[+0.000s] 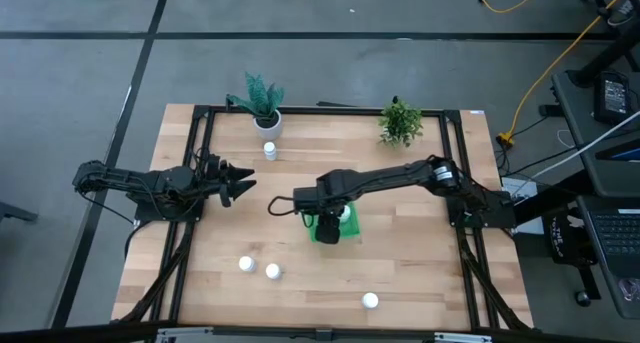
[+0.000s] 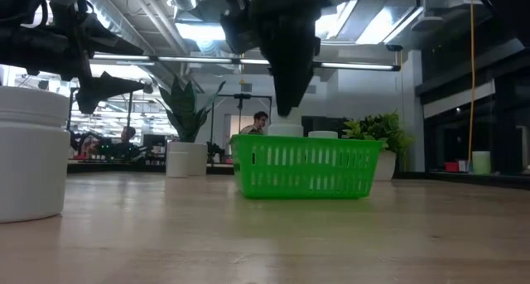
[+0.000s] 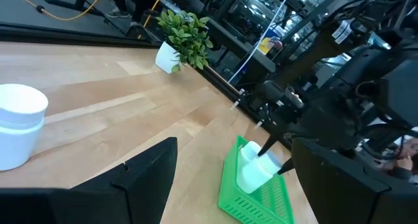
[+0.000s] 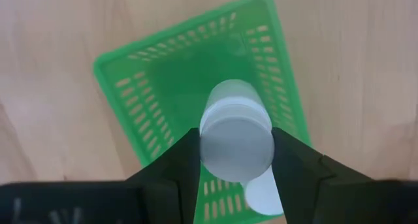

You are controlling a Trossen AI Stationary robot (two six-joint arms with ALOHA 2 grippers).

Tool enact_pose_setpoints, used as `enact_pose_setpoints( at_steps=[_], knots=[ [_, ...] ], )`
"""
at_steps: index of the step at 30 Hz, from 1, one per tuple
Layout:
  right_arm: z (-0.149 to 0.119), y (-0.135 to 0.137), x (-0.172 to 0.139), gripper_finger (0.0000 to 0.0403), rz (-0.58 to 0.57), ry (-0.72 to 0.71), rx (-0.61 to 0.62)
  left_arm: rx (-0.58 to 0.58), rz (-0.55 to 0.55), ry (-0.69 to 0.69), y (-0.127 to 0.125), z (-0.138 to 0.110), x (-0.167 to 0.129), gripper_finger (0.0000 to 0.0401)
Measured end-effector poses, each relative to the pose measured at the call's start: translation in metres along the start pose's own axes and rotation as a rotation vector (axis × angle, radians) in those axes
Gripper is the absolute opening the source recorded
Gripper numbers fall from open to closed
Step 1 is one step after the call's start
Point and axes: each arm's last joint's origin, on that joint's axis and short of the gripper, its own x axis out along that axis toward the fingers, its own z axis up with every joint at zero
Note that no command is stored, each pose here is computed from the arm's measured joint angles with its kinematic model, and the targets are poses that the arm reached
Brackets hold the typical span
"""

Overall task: Pick and place pill bottles into a basket
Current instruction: Put the white pill bottle into the green basket

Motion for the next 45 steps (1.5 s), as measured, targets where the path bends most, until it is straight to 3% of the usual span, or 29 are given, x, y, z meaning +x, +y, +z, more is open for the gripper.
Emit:
enact_pose_setpoints(
  at_steps=[39,45],
  knots=[
    [0.006,-0.022,0.003,0.0149,-0.083,-0.018,0.017,-0.002,-0.042,0.031,-0.001,-0.001,0.0,0.0295],
    [-0.001,-0.024,0.023,0.0149,-0.094,0.036,0.023,-0.002,-0.044,0.03,-0.001,-0.001,0.0,0.0295]
  ],
)
